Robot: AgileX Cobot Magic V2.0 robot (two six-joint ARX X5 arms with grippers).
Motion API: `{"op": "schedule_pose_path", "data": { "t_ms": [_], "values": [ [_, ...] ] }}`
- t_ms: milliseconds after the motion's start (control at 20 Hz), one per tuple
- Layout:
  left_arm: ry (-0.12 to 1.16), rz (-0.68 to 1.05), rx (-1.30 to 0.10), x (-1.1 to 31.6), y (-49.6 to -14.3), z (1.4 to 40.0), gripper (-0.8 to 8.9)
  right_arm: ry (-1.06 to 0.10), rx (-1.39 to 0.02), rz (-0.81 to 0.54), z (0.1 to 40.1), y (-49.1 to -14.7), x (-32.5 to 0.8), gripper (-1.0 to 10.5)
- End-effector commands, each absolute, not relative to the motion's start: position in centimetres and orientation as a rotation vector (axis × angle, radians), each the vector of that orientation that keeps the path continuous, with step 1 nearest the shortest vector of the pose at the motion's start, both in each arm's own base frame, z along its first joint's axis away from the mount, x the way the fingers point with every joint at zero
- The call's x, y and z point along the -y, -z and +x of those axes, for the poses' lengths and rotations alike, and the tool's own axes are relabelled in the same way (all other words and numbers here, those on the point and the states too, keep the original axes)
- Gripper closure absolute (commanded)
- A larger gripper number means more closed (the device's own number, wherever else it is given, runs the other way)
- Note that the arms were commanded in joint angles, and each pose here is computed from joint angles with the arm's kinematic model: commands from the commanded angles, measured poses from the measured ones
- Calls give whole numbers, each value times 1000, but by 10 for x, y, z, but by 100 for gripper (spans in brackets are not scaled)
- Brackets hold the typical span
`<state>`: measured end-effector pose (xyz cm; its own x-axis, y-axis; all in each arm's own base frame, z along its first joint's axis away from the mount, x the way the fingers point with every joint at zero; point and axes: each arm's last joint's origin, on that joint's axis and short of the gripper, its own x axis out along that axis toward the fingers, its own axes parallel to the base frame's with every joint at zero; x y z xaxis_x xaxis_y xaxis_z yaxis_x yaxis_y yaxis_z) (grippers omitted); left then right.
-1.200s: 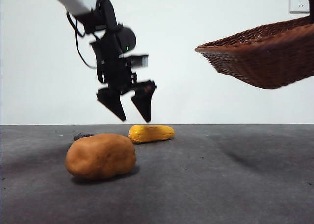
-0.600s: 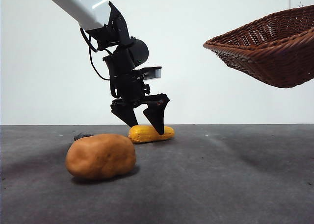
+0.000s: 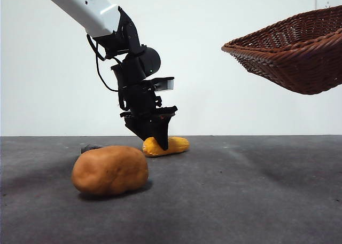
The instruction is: Help me put the vegetables on the table into the basket
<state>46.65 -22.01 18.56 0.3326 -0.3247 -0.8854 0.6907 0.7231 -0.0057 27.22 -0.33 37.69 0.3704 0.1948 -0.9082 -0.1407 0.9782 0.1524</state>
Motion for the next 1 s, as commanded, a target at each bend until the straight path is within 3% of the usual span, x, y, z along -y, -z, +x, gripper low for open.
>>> {"op": "schedule_pose_path", "data": {
  "t_ms": [50,150,300,650,1000],
  "values": [
    [618,301,-1077,218,-190,465,822,-197,-1196,70,269,-376,3,962],
    [572,123,-1116,215,-215,456,822,-130,-1199,66,270,-376,5,962],
    [677,-51,-1098,215,-263,437,822,-36,-1176,92,273,-376,6,962],
    [780,-7,-1038,224,-359,360,822,-2,-1172,155,281,-370,2,962],
    [898,92,-997,274,-372,312,822,-89,-1260,132,299,-349,-23,962]
  ]
}}
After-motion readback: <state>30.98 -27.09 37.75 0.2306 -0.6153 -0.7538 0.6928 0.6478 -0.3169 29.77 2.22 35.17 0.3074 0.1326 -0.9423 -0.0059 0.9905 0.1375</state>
